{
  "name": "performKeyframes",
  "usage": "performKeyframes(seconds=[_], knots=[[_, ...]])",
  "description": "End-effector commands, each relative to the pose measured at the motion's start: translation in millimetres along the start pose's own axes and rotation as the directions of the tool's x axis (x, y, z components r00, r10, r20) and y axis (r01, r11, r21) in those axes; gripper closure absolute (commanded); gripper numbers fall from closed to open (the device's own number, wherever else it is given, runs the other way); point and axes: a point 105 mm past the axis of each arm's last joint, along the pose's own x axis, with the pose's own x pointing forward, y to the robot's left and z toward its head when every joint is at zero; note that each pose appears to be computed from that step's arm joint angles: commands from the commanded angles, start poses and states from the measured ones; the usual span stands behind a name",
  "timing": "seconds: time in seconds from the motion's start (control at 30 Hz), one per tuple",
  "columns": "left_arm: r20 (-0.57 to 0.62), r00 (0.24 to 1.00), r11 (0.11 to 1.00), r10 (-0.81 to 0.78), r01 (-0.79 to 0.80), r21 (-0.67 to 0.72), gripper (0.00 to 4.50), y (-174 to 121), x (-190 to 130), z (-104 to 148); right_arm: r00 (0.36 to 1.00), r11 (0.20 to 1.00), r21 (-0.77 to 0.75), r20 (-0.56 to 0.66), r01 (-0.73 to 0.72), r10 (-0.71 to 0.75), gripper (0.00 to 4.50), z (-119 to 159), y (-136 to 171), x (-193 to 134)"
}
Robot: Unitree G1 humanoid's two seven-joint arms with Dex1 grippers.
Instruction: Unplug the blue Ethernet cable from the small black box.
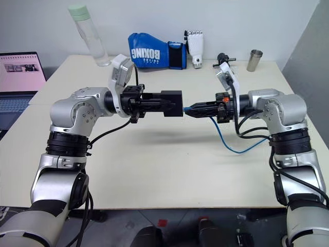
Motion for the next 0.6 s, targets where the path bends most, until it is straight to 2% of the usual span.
performKeyframes(seconds=[0.03, 0.17, 0.27, 0.37, 0.4, 0.6], knots=[[-0.003, 1.0, 0.999, 0.005, -0.005, 0.038, 3.71, -4.5, -8.6, 7.9, 1.0, 1.0, -0.018, 0.015, 0.013, -0.012, 4.47, 7.4, 7.2, -18.4], [-0.004, 1.0, 0.999, 0.014, -0.014, 0.041, 3.71, -2.7, -9.0, 7.6, 0.999, 0.998, -0.029, 0.025, 0.048, -0.047, 4.47, 5.2, 2.5, -17.1], [0.004, 0.999, 0.998, 0.033, -0.033, 0.053, 3.71, 0.2, -8.6, 9.3, 0.977, 0.97, -0.118, 0.001, 0.211, -0.213, 4.47, -7.8, -22.5, -12.0], [0.017, 0.997, 0.996, 0.071, -0.072, 0.059, 3.71, 3.1, -10.8, 7.5, 0.836, 0.827, -0.188, -0.05, 0.53, -0.547, 4.47, -43.5, -74.3, -19.8], [0.021, 0.997, 0.995, 0.079, -0.081, 0.058, 3.71, 3.5, -11.5, 7.0, 0.792, 0.782, -0.21, -0.053, 0.587, -0.609, 4.47, -51.3, -84.0, -22.9], [0.038, 0.989, 0.988, 0.142, -0.144, 0.049, 3.71, 3.4, -18.8, 2.1, 0.639, 0.632, -0.242, -0.059, 0.736, -0.767, 4.47, -92.3, -106.5, -24.5]])
